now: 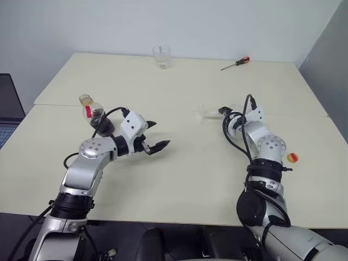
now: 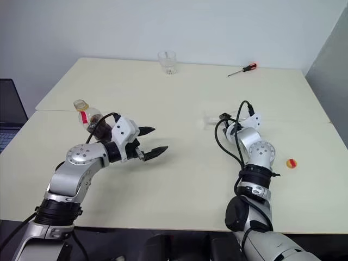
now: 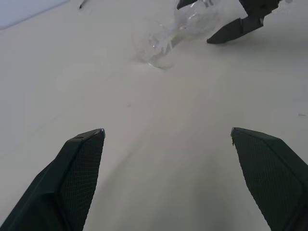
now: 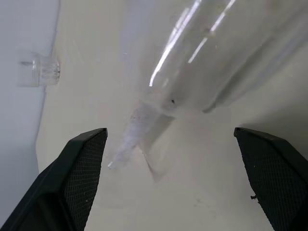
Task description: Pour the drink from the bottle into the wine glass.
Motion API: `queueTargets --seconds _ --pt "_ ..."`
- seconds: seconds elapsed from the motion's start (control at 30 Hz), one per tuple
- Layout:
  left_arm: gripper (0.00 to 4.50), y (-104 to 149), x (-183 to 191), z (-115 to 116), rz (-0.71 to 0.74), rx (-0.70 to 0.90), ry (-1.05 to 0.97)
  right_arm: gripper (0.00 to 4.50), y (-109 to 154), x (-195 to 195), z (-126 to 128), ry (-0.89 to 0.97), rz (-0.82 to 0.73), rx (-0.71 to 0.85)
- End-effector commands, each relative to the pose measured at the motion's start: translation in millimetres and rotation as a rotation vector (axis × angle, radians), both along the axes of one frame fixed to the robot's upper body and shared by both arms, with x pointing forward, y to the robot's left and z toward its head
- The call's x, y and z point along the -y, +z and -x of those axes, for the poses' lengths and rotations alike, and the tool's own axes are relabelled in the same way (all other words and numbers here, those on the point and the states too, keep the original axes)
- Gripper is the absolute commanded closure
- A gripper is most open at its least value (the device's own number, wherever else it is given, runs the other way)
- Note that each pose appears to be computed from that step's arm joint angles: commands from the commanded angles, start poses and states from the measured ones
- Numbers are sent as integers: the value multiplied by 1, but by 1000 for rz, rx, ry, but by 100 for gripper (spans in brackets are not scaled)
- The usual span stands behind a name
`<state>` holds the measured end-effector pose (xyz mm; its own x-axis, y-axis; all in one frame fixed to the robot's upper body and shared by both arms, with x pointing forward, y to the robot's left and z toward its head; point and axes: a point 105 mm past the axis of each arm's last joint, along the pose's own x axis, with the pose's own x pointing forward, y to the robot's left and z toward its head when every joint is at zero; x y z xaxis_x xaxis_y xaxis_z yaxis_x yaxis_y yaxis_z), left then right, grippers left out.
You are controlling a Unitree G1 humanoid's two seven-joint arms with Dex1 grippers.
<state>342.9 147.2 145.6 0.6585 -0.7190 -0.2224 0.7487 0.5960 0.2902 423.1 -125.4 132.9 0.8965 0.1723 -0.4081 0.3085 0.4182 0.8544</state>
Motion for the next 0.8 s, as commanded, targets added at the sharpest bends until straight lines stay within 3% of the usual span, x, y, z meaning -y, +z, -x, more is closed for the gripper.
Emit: queueTargets --seconds 0.03,0.53,0.8 --pt "2 11 4 -1 0 47 -20 0 10 -10 -4 -10 -58 -3" --pt "2 9 0 0 6 56 7 0 49 -52 -17 34 -219 47" --pt "2 10 0 -1 7 65 15 0 52 -61 -27 19 -257 46"
